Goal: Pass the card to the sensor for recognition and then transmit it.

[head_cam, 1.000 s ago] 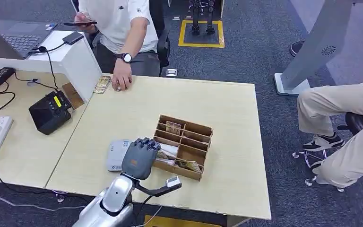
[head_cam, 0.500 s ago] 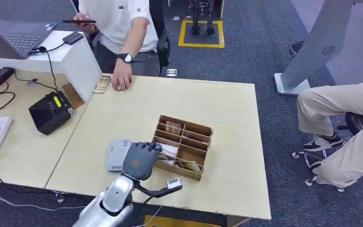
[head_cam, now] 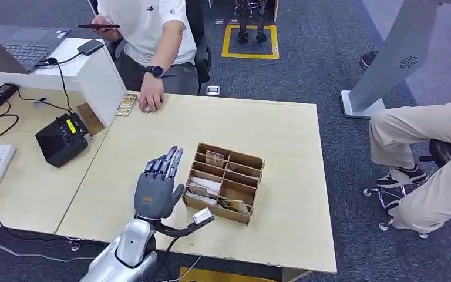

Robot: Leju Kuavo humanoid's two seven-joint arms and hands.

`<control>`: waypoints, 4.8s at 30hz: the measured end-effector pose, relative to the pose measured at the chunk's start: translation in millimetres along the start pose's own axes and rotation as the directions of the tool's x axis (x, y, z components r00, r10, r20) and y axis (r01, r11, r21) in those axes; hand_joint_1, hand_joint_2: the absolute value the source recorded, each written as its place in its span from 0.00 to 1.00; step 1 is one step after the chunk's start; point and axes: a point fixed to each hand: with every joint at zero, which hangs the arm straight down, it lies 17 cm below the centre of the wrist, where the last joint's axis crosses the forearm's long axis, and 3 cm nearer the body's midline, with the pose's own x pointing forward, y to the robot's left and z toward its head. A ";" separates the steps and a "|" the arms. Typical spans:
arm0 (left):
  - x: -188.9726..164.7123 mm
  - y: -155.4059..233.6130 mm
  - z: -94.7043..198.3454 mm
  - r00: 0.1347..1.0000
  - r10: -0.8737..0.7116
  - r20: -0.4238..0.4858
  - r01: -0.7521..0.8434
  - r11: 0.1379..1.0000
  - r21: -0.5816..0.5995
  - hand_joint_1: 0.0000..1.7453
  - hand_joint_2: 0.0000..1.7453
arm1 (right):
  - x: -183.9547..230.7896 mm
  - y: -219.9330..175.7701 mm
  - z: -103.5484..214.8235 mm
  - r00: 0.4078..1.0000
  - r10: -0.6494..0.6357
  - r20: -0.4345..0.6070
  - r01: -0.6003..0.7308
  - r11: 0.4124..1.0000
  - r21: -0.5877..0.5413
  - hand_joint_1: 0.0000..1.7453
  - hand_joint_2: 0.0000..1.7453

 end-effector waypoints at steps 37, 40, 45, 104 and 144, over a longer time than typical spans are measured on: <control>41.0 -29.7 27.7 0.981 0.014 0.195 0.003 0.996 -0.089 0.00 1.00 | -0.2 1.4 0.8 1.000 -0.003 0.001 0.003 1.000 0.004 0.00 1.00; 42.5 -32.2 28.8 0.980 0.017 0.196 0.002 0.995 -0.096 0.06 1.00 | -0.2 1.5 0.8 1.000 -0.003 0.001 0.003 1.000 0.004 0.00 1.00; 45.3 -34.5 30.1 0.979 0.021 0.202 0.000 0.995 -0.103 0.05 1.00 | -0.2 1.7 0.9 1.000 -0.003 0.001 0.003 1.000 0.005 0.00 1.00; 41.4 -73.3 33.5 0.984 0.001 0.181 0.042 0.971 -0.234 1.00 1.00 | 2.7 8.8 3.4 0.999 0.028 0.029 -0.029 0.999 0.031 0.00 1.00; 11.4 91.5 -83.9 0.869 0.479 0.122 -0.495 0.833 0.247 1.00 1.00 | 16.6 11.5 2.5 0.993 0.081 0.092 -0.085 0.996 0.039 0.00 1.00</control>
